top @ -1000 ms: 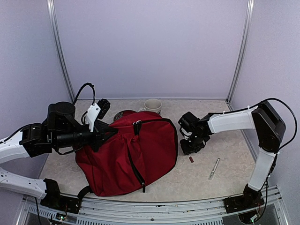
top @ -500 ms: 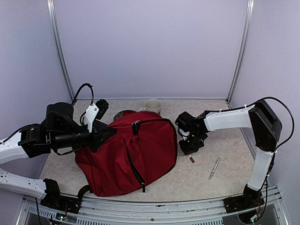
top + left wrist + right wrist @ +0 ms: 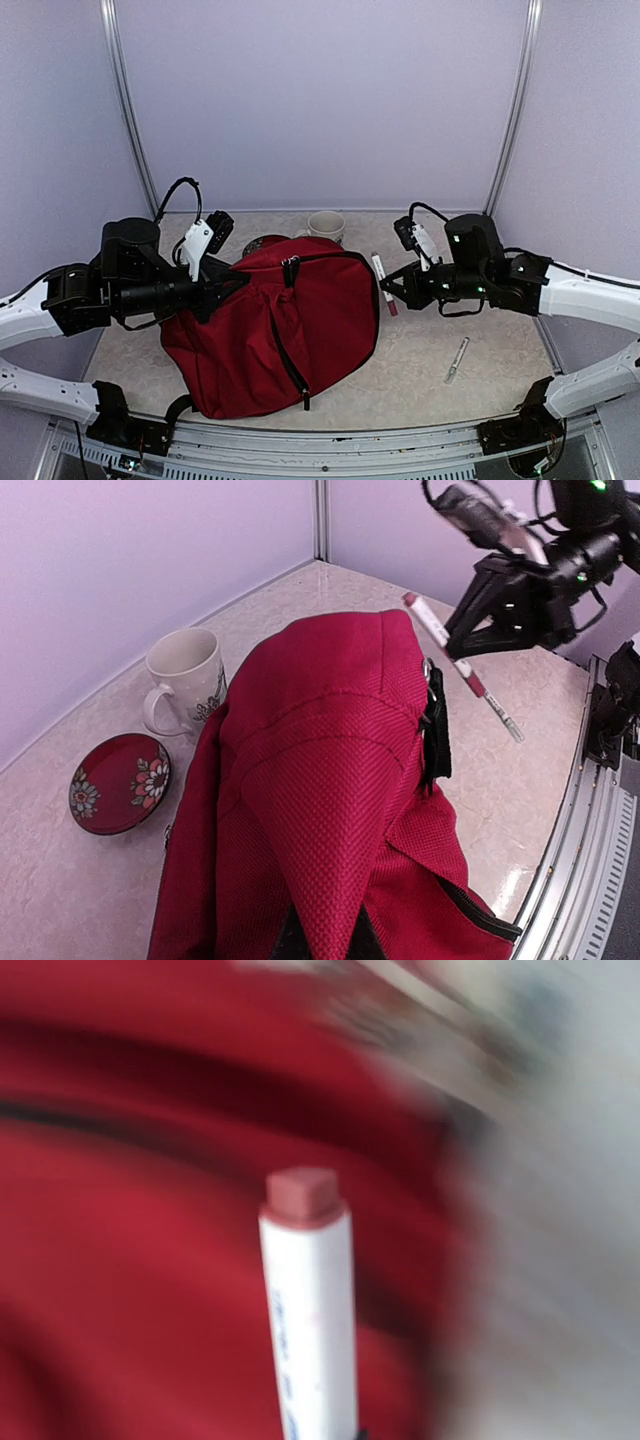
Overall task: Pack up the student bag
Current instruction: Pick up the pen from the center of the board, then place the pen in the lower front pocket of the bag.
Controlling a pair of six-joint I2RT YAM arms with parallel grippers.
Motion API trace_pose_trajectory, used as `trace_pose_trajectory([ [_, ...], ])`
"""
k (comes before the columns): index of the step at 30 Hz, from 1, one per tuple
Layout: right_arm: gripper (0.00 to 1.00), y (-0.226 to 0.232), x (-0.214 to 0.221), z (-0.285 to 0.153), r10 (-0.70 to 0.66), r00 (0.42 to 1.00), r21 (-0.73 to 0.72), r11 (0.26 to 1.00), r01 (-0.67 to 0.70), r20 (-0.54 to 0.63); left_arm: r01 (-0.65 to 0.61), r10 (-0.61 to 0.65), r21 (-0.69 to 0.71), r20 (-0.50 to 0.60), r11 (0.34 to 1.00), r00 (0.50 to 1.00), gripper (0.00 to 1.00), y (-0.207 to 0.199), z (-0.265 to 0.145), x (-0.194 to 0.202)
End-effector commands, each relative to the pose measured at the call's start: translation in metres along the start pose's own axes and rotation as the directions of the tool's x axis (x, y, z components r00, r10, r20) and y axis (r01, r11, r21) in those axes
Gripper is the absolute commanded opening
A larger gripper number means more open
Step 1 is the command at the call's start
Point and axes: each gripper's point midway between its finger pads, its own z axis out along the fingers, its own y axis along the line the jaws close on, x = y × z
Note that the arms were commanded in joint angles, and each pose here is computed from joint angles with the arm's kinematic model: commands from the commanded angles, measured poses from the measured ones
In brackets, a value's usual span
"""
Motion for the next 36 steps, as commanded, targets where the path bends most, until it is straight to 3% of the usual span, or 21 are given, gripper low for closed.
trace_pose_trajectory([
  [1,0.0,0.111,-0.034,-0.038,-0.091,0.914,-0.395,0.881,0.259,0.395,0.032,-0.028,-0.025,0.162,0.999,0.986,0.0,0.007,-0.006,-0.045],
  [5,0.0,0.158,-0.021,-0.036,-0.059,0.868,-0.513,0.786,0.344,0.493,0.042,-0.038,-0.023,0.167,0.999,0.985,0.0,0.007,-0.005,-0.048],
  [13,0.0,0.202,0.02,0.026,-0.089,0.922,-0.628,0.707,0.325,0.377,0.052,-0.047,-0.022,0.174,0.998,0.984,0.0,0.008,-0.008,-0.049],
  [24,0.0,0.212,0.055,0.081,-0.123,0.966,-0.688,0.682,0.248,0.227,0.046,-0.044,-0.008,0.177,0.999,0.983,0.0,0.006,-0.008,-0.049],
  [33,0.0,0.224,0.064,0.097,-0.169,0.971,-0.718,0.655,0.237,0.166,0.044,-0.042,-0.011,0.184,0.999,0.982,0.0,0.006,-0.011,-0.05],
  [36,0.14,0.214,0.059,0.099,-0.197,0.966,-0.641,0.723,0.258,0.168,0.045,-0.042,-0.015,0.184,0.999,0.982,0.0,0.007,-0.011,-0.05],
])
